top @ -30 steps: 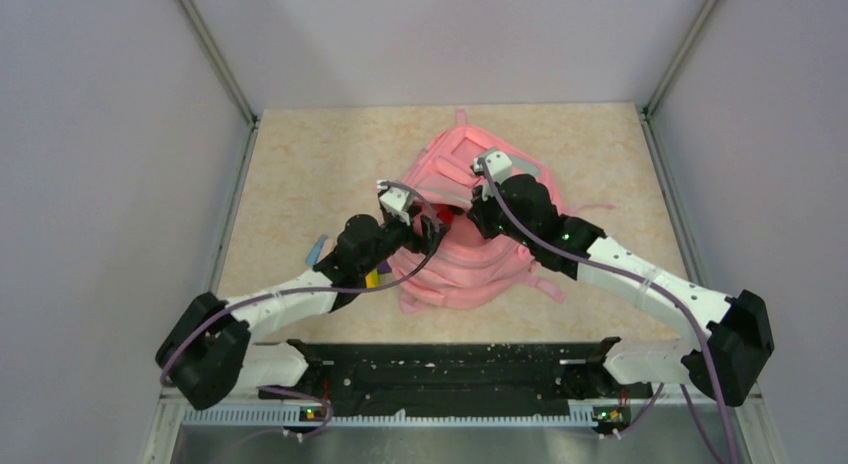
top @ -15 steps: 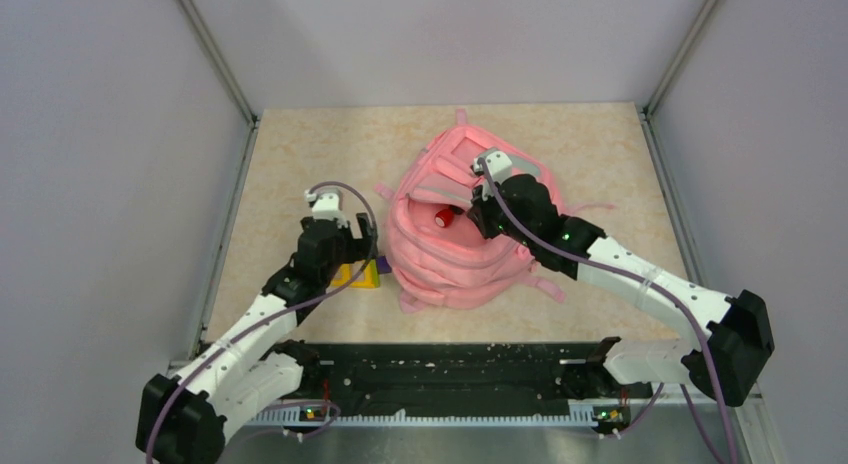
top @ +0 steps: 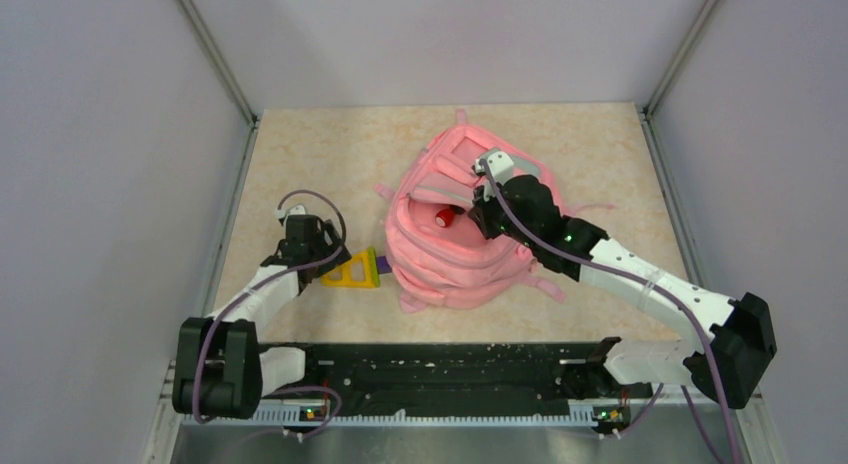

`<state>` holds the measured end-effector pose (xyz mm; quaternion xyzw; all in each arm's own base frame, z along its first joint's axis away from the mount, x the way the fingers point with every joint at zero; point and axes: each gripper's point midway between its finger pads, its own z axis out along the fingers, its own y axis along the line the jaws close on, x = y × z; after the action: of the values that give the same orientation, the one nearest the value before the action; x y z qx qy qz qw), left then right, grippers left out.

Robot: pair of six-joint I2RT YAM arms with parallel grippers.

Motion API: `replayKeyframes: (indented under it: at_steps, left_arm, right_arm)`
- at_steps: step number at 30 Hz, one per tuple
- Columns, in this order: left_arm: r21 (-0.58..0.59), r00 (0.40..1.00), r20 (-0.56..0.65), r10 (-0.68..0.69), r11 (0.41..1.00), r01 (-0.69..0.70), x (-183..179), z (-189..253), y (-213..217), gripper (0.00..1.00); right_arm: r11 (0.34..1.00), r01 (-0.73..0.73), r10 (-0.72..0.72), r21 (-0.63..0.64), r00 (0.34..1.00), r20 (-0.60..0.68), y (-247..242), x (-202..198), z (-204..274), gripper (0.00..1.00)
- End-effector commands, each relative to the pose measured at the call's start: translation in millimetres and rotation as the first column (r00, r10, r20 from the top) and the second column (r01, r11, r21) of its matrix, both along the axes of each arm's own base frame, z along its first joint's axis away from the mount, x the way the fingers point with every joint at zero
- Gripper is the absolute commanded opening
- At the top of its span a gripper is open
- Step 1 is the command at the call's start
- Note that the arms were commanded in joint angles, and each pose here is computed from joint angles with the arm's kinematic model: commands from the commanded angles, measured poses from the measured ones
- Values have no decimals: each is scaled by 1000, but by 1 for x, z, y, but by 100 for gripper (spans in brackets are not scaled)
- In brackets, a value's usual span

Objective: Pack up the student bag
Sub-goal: Pick up the personal item from the center of the board.

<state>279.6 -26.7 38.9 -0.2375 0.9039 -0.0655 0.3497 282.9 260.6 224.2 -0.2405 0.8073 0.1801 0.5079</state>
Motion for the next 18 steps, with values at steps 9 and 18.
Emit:
replayKeyframes:
  at_steps: [9,18]
  left_arm:
    - [-17,999,50,7,1000,-6,35,16,-3,66]
    - [29,1000,21,17,999,-18,45,11,5,87]
  right_arm:
    - [991,-1,-17,133,992,129,3,6,58,0]
    - [991,-10,-7,133,993,122,6,6,57,0]
